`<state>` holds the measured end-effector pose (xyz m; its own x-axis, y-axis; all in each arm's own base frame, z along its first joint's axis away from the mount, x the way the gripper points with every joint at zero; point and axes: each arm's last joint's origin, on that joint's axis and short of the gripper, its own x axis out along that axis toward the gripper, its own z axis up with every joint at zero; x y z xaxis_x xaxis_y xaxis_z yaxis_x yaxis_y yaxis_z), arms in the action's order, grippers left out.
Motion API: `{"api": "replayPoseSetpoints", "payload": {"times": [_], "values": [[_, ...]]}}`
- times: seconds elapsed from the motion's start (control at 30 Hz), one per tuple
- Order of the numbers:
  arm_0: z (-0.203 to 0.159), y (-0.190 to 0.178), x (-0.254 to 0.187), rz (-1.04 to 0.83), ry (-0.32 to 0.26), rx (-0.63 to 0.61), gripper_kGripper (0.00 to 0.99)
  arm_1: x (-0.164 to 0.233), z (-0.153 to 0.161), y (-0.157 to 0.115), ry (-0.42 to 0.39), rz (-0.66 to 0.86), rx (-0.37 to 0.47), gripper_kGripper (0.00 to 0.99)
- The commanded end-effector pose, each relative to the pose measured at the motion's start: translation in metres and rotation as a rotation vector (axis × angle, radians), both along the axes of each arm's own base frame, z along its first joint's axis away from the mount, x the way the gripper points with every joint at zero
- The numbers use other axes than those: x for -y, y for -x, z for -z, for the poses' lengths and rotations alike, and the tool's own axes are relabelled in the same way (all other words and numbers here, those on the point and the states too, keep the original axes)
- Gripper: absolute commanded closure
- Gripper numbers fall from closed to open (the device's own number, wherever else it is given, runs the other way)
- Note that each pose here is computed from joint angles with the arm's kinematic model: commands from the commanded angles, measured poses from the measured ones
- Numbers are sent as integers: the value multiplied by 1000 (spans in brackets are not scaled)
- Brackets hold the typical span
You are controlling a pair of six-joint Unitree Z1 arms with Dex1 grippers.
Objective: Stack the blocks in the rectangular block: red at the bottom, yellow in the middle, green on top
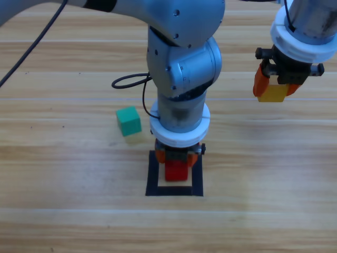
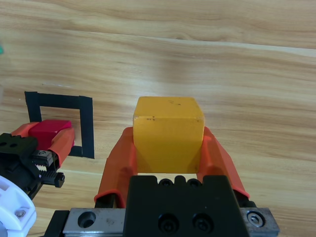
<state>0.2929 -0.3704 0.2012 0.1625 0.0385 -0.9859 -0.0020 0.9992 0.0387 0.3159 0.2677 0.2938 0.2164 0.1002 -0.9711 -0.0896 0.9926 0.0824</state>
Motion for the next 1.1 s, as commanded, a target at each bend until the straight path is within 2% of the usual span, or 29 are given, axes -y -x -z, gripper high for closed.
{"api": "replayPoseSetpoints", "payload": {"times": [0.03, 1.1], "values": [[17, 3, 1, 8, -51, -17, 950, 3, 20, -8, 37, 16, -23, 990], [27, 6, 4, 39, -64, -35, 949, 5, 14, -8, 58, 24, 10, 990]]}}
